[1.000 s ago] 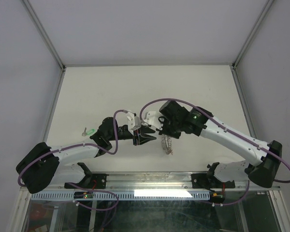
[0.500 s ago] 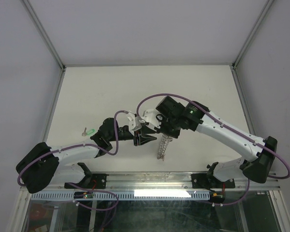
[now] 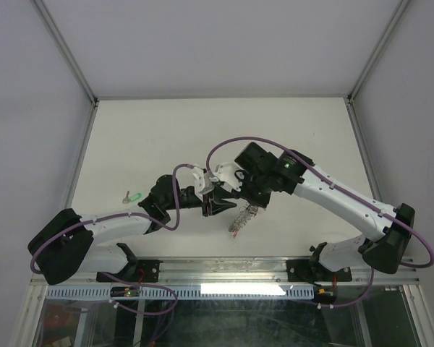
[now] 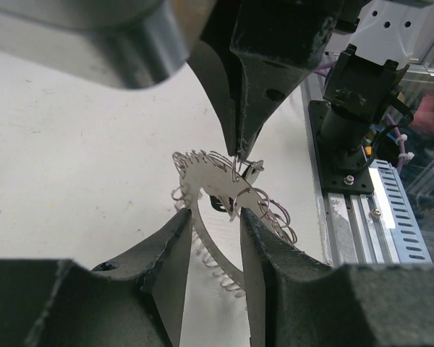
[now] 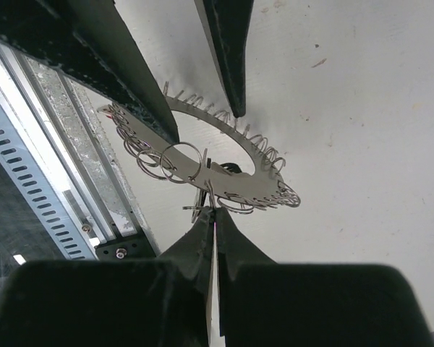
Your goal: Put the keys on the keyring
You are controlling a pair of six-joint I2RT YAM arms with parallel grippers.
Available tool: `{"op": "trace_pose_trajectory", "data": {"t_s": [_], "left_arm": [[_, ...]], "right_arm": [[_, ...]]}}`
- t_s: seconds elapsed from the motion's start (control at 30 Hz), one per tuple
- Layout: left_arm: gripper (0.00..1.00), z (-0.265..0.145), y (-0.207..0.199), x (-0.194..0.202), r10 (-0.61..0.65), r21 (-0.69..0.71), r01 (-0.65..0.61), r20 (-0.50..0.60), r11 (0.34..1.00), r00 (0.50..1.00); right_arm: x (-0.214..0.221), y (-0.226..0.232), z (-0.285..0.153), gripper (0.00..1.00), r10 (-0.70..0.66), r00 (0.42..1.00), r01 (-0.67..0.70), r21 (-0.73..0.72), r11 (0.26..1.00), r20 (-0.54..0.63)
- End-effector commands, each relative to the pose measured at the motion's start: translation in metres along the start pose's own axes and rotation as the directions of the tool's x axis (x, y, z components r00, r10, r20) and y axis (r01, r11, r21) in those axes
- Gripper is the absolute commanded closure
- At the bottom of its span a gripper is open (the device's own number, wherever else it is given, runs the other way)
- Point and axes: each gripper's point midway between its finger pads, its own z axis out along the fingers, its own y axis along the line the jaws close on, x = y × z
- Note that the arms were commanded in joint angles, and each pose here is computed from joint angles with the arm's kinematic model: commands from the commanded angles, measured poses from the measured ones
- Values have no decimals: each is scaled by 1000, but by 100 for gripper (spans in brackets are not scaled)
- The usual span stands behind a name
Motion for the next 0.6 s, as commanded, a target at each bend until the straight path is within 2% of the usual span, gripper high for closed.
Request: {"op": "trace_pose_trajectory", "data": {"t_s": [0.0,0.57], "left_arm": [[68,18,-6,-21,55,36,-56,44,998,998],[69,1,-11,-27,72,-13,-71,133,997,988]], "right_arm": [[-35,5,8,100,-6,993,10,-36,999,117],[-28,0,14,100,76,986,-64,-83,994,148]]}}
